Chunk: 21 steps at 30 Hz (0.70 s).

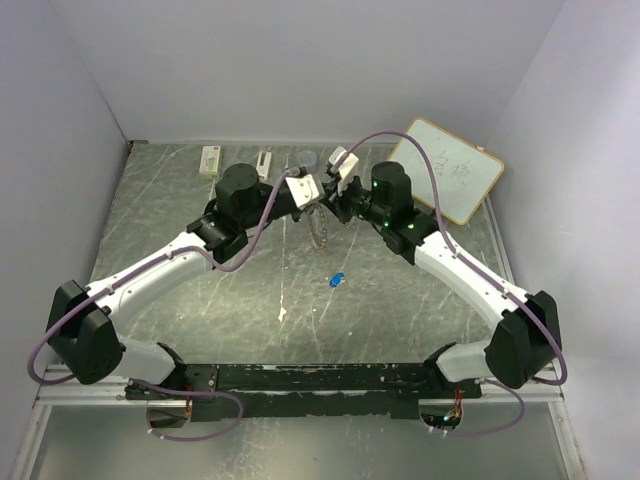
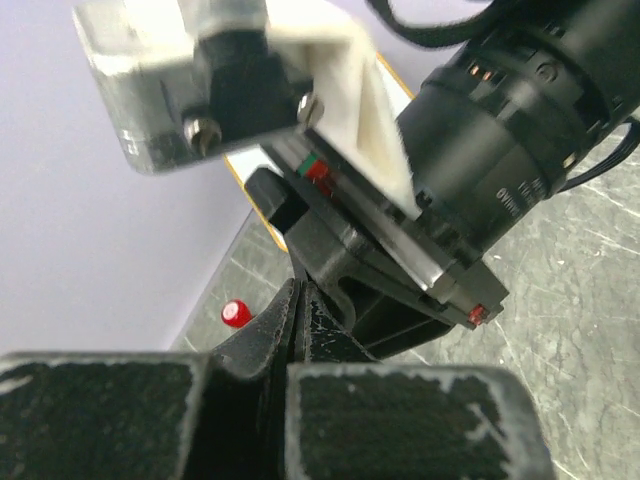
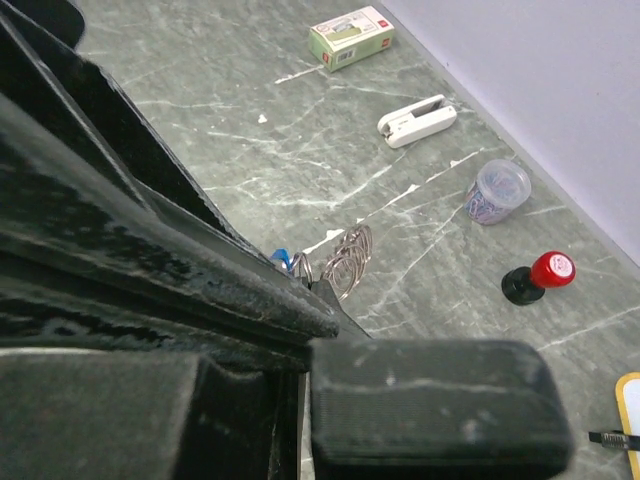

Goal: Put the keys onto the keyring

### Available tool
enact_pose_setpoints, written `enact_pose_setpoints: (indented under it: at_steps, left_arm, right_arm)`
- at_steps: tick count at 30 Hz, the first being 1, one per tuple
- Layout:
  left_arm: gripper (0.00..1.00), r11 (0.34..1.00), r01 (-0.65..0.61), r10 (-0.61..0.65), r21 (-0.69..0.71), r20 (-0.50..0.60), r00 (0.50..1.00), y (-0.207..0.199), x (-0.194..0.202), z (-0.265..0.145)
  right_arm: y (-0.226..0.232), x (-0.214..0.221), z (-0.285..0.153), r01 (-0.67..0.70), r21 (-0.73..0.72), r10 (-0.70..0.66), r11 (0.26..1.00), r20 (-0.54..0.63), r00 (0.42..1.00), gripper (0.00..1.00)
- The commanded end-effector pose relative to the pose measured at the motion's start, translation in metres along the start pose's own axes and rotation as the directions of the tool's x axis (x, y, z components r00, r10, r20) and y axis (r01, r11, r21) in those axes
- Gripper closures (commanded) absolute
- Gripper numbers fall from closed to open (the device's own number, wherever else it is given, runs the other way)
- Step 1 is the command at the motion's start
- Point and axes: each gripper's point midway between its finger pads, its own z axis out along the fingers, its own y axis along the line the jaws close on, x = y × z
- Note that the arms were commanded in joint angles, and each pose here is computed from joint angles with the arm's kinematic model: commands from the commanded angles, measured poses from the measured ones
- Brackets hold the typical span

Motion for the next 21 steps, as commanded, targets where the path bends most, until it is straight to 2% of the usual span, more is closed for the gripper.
enact_pose_setpoints:
  at_steps: [1,5,10,17,21]
  left_arm:
    - [0.93,0.991,0.062,-0.068,-0.119,-0.042,0.997,0.005,0.013,-0.007]
    - [0.93,0.959,0.085,-0.099,-0.271,-0.038,0.994,0.022,0.022,-0.024]
    - [0.83,0.926,0.082,-0.097,-0.37,-0.024,0.995,0.027,0.033,-0.045]
    - [0.78,0.958,0.067,-0.071,-0.278,-0.003,0.997,0.004,0.038,-0.045]
    - [0.66,0.975,0.06,-0.061,-0.214,0.004,0.998,-0.01,0.044,-0.039]
  right_arm:
    - [0.0,-0.033,-0.012,0.042,0.029,-0.045,0.999,0.122,0.992,1.0]
    - [-0.003,-0.034,-0.018,0.032,0.063,-0.041,0.998,0.14,0.989,1.0]
    - [-0.005,-0.037,-0.024,0.022,0.086,-0.035,0.996,0.153,0.988,1.0]
    - [-0.005,-0.042,-0.028,0.014,0.091,-0.029,0.996,0.164,0.986,1.0]
    - [-0.005,-0.044,-0.028,0.01,0.088,-0.025,0.996,0.169,0.985,1.0]
